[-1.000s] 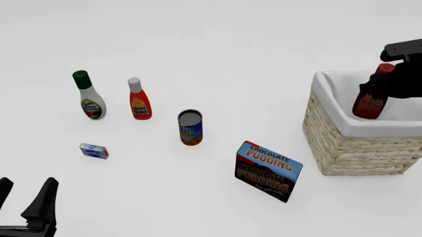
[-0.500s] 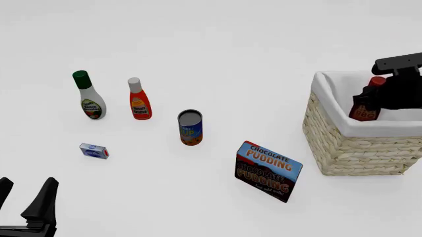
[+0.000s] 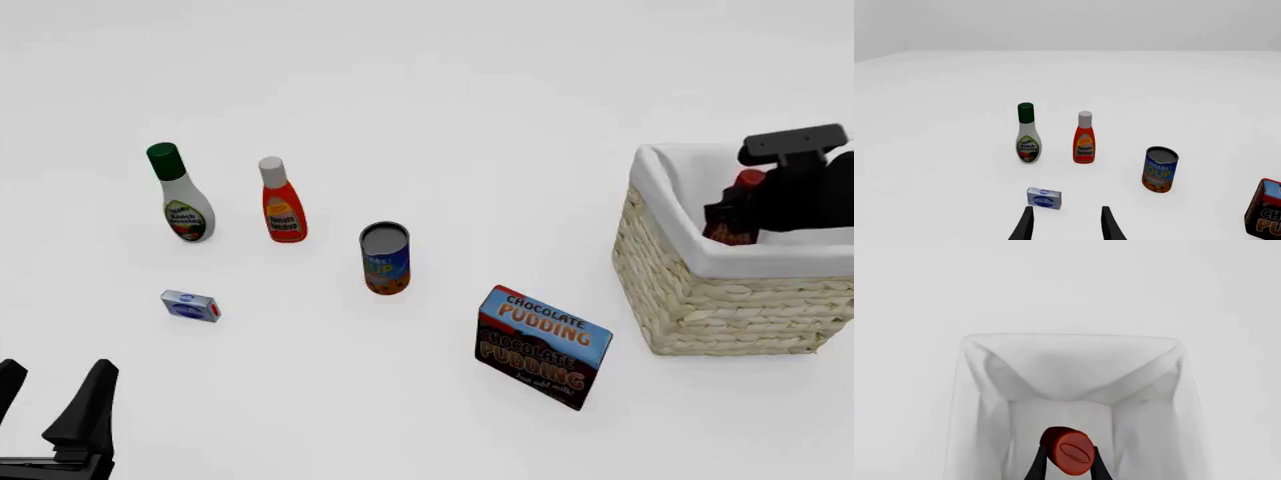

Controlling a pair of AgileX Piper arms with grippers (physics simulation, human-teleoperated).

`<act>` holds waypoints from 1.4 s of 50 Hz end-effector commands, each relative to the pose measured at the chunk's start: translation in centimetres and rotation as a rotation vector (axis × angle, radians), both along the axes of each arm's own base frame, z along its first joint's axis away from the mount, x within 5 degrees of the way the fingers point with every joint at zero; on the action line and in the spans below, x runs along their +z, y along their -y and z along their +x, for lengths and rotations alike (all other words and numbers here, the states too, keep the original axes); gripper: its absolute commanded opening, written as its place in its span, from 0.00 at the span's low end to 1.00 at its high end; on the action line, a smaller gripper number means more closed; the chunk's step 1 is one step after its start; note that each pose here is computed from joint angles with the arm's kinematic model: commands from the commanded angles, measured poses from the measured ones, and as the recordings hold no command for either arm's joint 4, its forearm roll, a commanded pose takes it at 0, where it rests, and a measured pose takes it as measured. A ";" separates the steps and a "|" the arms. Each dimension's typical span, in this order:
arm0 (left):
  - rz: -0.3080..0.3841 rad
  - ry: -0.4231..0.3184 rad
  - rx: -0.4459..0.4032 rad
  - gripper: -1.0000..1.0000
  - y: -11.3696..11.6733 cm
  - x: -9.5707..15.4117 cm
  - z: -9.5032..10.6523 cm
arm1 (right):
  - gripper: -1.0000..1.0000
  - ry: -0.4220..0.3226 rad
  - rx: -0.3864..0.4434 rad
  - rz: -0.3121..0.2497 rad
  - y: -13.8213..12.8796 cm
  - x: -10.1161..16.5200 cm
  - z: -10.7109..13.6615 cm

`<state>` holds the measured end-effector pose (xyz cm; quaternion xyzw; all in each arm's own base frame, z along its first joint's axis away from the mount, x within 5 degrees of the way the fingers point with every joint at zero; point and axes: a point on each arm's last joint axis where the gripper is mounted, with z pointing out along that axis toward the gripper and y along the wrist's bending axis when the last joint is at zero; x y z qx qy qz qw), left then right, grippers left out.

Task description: Pick the bbq sauce and place it in the basket.

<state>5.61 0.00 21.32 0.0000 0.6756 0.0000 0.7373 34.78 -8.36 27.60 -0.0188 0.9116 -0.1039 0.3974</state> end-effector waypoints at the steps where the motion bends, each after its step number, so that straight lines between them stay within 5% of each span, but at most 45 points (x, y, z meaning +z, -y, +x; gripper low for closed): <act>1: 0.000 0.000 0.000 1.00 0.0 0.0 0.0 | 0.00 -0.001 -0.013 0.012 0.3 -0.7 0.8; 18: 0.000 0.000 0.000 1.00 0.0 0.0 0.0 | 0.00 -0.014 -0.017 0.014 0.7 -1.5 1.7; 19: 0.000 0.000 0.000 1.00 0.0 0.0 0.0 | 1.00 -0.014 -0.017 0.013 0.7 -1.5 1.7; 40: 0.000 0.000 0.000 1.00 0.0 0.0 0.0 | 1.00 -0.004 -0.005 0.004 0.4 -0.4 1.4; 70: 0.000 0.000 0.000 1.00 0.0 0.0 0.0 | 1.00 0.066 0.042 -0.045 -0.6 6.0 0.5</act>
